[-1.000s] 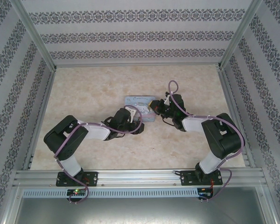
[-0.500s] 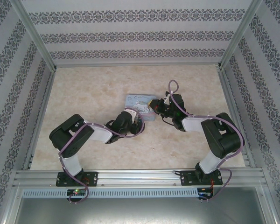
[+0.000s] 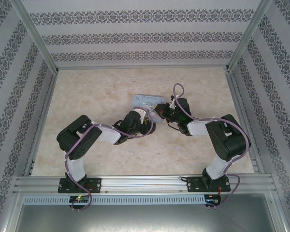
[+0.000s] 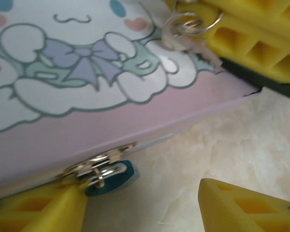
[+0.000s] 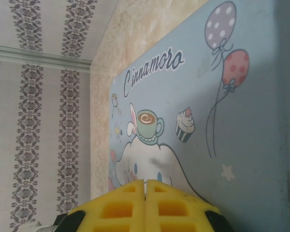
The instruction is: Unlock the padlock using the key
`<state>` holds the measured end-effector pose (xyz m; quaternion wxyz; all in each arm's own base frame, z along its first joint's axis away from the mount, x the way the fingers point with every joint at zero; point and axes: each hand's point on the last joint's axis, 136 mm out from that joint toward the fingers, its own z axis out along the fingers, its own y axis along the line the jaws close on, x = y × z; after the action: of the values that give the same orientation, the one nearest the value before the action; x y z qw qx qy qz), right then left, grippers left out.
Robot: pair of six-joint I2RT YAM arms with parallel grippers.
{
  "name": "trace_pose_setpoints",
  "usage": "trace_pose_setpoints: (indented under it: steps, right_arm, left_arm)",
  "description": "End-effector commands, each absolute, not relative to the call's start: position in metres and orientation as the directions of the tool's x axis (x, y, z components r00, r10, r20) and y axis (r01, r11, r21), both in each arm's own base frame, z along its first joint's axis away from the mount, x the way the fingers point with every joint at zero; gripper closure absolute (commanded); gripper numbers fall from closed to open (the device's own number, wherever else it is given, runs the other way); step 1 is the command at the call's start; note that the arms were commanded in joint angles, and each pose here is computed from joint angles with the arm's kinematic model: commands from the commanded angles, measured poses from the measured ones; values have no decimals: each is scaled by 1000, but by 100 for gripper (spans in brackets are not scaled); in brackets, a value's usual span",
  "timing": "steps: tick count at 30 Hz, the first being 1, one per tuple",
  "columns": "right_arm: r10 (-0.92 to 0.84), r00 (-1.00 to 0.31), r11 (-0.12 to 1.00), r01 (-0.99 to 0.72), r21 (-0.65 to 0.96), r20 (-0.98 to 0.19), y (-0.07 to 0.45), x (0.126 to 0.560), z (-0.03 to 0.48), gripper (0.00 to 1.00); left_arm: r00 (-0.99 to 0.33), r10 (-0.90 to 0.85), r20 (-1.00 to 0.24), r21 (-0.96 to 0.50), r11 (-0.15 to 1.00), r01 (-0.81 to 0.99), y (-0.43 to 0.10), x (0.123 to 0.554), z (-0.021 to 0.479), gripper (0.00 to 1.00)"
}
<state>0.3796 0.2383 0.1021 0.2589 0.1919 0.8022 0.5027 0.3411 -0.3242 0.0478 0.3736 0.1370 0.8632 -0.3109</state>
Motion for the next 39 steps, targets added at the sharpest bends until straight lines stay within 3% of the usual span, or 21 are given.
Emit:
trace_pose_setpoints:
  steps: [1, 20, 39]
  right_arm:
    - [588, -779, 426, 72, 902, -216, 236, 385, 93, 100]
    - [590, -781, 410, 74, 909, -203, 238, 386, 90, 100]
    - [590, -783, 407, 74, 910, -199, 239, 386, 89, 100]
  left_arm:
    - [-678, -50, -733, -490, 731, 475, -337, 349, 59, 38]
    - [-727, -262, -634, -668, 660, 344, -325, 360, 64, 39]
    - [-729, -311, -610, -682, 674, 284, -317, 364, 48, 66]
